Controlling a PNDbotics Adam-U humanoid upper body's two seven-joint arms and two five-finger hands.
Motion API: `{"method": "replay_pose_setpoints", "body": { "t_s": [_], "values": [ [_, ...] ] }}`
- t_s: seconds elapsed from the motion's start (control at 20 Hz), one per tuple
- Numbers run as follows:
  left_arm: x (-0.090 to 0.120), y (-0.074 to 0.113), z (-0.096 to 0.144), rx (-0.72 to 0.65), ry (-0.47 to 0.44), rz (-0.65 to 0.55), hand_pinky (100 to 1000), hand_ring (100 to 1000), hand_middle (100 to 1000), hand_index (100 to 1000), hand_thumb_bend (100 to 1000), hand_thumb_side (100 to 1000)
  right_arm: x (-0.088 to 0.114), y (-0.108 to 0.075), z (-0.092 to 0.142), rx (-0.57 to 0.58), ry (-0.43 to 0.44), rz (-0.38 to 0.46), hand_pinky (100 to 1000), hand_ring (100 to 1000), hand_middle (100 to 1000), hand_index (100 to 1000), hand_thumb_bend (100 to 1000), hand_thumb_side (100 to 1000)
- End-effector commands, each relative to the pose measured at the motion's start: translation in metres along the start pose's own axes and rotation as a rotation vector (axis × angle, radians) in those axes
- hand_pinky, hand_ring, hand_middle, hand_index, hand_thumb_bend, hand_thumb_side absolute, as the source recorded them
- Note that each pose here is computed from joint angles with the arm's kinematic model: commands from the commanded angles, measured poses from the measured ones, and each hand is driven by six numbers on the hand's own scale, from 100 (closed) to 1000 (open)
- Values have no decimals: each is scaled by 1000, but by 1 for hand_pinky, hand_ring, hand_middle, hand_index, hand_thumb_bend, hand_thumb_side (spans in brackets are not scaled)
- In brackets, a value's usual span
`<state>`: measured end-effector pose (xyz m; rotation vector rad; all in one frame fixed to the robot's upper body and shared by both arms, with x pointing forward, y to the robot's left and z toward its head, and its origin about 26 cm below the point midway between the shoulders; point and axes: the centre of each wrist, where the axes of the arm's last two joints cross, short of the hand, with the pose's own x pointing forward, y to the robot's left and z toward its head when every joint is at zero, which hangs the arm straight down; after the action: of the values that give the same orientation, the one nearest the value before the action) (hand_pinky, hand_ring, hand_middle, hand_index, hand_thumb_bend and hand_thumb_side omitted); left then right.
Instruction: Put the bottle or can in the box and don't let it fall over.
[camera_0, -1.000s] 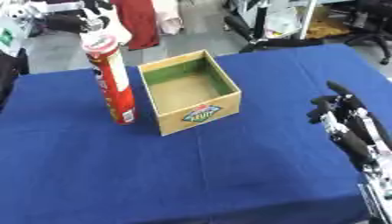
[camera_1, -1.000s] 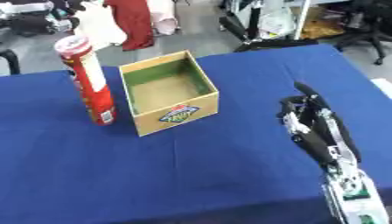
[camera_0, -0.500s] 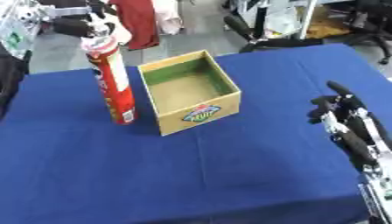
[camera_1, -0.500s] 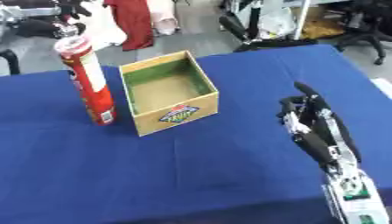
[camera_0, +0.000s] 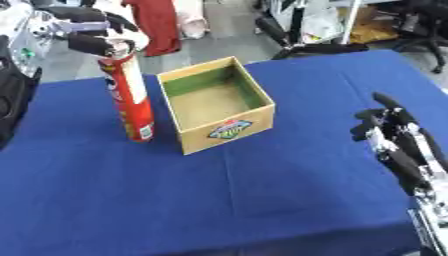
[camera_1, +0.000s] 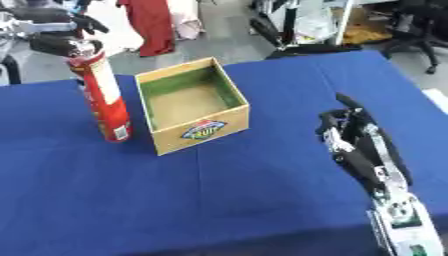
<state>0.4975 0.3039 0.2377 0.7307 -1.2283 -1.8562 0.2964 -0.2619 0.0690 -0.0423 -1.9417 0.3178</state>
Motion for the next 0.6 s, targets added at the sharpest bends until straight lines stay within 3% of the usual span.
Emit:
{"method": "replay_pose_setpoints", "body": {
  "t_s": [0.05,0.6],
  "values": [
    [-2,10,6,-92,-47,-84,815,902,929,1000,100,1000,5,-4,-4,-5,-20,8,579,600,651,942,135,456],
    [-3,13,8,-174,-8,-128,813,902,924,1000,100,1000,4,-4,-4,-3,-16,8,577,600,651,942,133,457]
  ]
}}
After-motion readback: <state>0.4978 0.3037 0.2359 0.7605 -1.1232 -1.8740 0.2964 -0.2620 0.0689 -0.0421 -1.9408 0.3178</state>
